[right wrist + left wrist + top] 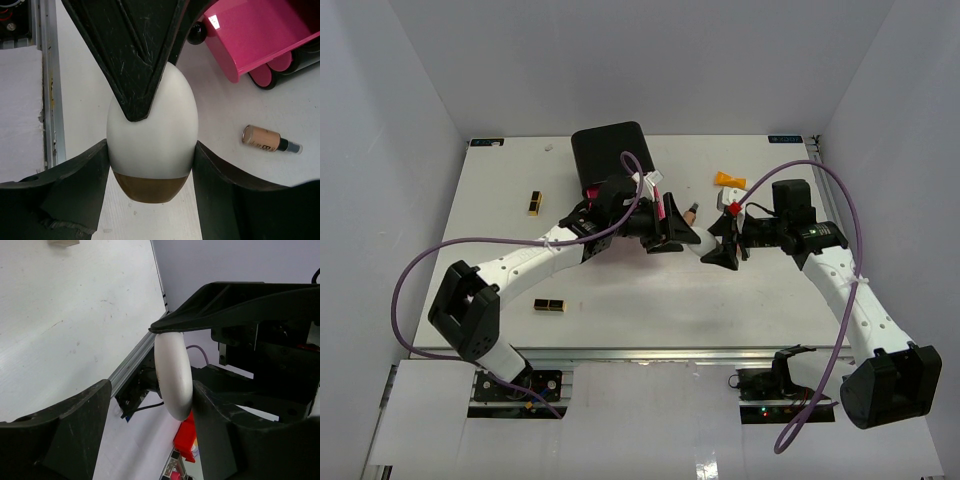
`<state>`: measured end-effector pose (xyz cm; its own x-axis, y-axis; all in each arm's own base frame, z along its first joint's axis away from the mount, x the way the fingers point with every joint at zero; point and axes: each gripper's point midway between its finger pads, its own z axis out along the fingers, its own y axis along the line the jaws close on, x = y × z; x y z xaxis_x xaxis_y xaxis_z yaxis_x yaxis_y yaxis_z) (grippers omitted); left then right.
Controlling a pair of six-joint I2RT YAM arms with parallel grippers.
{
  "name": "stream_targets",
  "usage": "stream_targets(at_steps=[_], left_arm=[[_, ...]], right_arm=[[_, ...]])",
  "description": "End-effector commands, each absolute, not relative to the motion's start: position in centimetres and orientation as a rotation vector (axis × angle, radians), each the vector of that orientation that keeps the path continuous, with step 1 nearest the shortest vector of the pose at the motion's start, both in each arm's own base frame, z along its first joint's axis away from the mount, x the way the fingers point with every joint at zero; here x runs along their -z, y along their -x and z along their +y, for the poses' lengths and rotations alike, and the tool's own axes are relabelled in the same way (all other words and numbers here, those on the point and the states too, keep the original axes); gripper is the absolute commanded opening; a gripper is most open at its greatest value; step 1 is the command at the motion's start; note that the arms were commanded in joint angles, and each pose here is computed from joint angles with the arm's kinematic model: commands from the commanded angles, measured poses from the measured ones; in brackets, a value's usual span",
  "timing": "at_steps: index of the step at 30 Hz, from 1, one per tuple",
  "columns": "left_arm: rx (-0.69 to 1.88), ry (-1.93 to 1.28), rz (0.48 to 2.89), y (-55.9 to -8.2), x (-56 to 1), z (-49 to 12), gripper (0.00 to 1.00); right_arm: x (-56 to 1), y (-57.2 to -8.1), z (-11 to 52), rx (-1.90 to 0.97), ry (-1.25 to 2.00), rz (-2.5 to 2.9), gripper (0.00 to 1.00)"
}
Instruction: Organize the makeup
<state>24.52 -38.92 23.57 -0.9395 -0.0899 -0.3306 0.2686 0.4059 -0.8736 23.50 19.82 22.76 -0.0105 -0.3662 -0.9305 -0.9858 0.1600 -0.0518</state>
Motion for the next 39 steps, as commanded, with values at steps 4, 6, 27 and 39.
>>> stream_targets(at_steps=[4,6,27,39], left_arm=[[1.613,-0.227,2.295,-24.4,-25.5,-40.5,0.65],[1.617,-0.232,2.302,-24.4,-25.4,-40.8,0.62],[1.618,-0.255,2.332,-23.9,-25.3,-41.3,0.16],[1.224,-0.082,2.295,-29.8,-26.6,-33.0,0.09]], right_arm=[[-25.4,-23.7,20.7,-0.835,1.348,1.445,0.2],[-25.2,-23.9,20.6,-0.822,1.345,1.451,0.2],[-23.7,-24.8,20.5,-0.759,1.325,1.491,0.55],[-24.3,-24.0,19.6,-0.721,1.359,1.462,0.96]])
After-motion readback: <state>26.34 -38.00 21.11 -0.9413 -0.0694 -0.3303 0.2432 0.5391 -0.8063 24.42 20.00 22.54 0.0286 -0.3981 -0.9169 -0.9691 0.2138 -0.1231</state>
